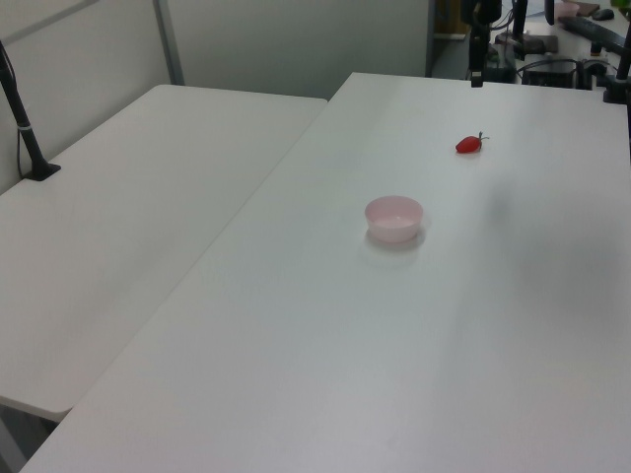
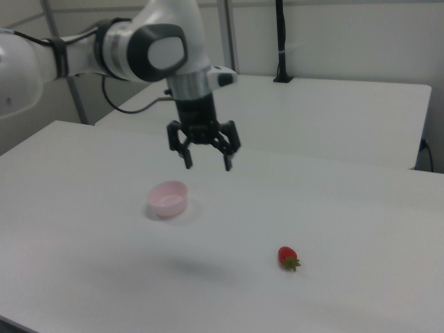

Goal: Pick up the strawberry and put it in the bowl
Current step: 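Move the open gripper over to the red strawberry, then lower the gripper onto the strawberry and close on it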

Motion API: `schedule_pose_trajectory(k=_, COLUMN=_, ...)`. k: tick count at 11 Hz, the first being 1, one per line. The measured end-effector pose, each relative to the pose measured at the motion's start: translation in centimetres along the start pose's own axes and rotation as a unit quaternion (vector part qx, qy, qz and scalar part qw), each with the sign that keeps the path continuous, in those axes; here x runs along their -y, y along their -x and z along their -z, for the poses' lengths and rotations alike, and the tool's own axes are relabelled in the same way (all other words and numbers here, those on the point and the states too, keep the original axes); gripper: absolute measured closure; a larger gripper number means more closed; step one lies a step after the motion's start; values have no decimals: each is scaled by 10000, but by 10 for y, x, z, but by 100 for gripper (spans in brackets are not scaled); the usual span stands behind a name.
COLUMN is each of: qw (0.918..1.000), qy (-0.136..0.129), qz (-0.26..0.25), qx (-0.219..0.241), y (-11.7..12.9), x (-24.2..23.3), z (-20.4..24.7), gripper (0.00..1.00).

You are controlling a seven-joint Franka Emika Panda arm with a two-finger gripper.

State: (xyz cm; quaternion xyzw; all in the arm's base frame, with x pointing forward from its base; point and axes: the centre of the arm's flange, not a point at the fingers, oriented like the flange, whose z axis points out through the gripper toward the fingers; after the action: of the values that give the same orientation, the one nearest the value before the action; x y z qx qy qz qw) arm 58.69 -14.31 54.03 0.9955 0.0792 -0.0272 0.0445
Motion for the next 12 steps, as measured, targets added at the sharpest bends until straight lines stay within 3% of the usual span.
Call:
schedule_pose_trajectory(k=7, qw=9988, qy=193, qz=429, qx=-154, y=-5, x=-123, z=-120, gripper=0)
schedule_pose_trajectory(k=12, qw=9971, qy=177, qz=725, qx=137, y=-16, x=-141, z=-208, gripper=7)
